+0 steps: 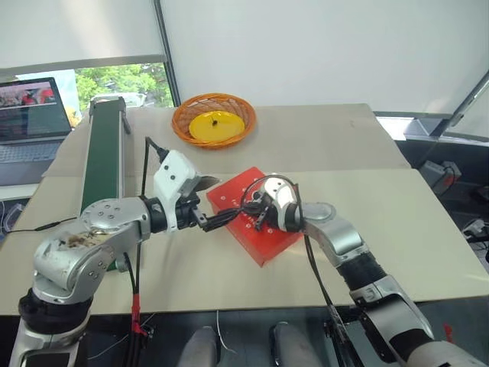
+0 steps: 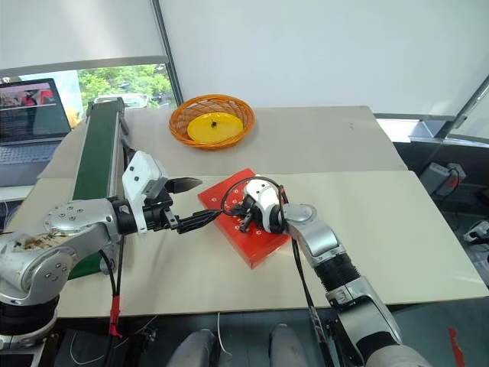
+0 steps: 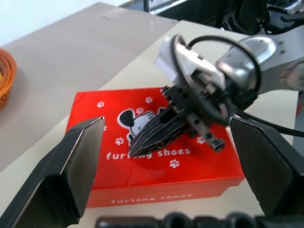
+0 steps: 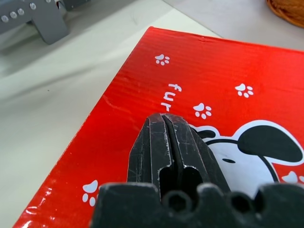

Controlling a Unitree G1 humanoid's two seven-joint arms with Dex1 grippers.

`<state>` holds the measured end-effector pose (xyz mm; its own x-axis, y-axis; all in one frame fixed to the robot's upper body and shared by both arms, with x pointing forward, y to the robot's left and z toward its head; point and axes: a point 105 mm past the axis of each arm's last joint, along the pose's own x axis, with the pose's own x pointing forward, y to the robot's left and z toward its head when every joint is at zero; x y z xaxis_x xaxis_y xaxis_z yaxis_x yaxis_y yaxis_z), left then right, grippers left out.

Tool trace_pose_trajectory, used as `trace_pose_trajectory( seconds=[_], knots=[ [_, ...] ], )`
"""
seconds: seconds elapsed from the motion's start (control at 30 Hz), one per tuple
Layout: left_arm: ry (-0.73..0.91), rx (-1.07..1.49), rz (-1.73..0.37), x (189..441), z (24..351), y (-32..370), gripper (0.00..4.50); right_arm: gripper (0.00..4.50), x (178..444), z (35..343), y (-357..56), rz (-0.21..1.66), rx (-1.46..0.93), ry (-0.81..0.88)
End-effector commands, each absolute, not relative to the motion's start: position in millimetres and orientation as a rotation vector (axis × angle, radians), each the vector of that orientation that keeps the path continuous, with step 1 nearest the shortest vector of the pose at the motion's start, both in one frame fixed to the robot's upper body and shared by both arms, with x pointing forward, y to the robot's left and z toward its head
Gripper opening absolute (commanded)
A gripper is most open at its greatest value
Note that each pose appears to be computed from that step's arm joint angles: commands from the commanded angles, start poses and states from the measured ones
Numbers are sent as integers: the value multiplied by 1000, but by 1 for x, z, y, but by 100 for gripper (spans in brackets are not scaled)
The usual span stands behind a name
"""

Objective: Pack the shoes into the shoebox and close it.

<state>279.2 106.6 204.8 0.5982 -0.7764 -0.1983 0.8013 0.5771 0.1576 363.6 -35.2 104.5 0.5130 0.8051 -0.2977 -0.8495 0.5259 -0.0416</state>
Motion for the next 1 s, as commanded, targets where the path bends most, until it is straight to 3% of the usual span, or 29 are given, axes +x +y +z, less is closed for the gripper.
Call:
trace_pose_trajectory(
  seconds=[0.03, 0.13, 0.2, 0.3, 0.5, 0.67, 1.0],
  knots=[
    [65, 248, -920, 278, 213, 106, 450, 9, 357, 149, -39, 1046, -32, 205],
    [64, 243, -922, 278, 213, 105, 450, 9, 329, 194, -45, 1164, -15, 116],
    [65, 244, -926, 278, 212, 104, 450, 9, 316, 197, -50, 1197, -72, 118],
    [66, 242, -939, 279, 210, 103, 450, 72, 293, 184, -74, 1217, -244, 200],
    [71, 253, -936, 281, 208, 108, 450, 281, 272, 182, -99, 1226, -304, 246],
    [108, 281, -930, 280, 198, 117, 450, 446, 269, 194, -112, 1190, -298, 241],
    [128, 296, -927, 282, 192, 130, 450, 446, 281, 201, -129, 1064, -386, 194]
  ],
)
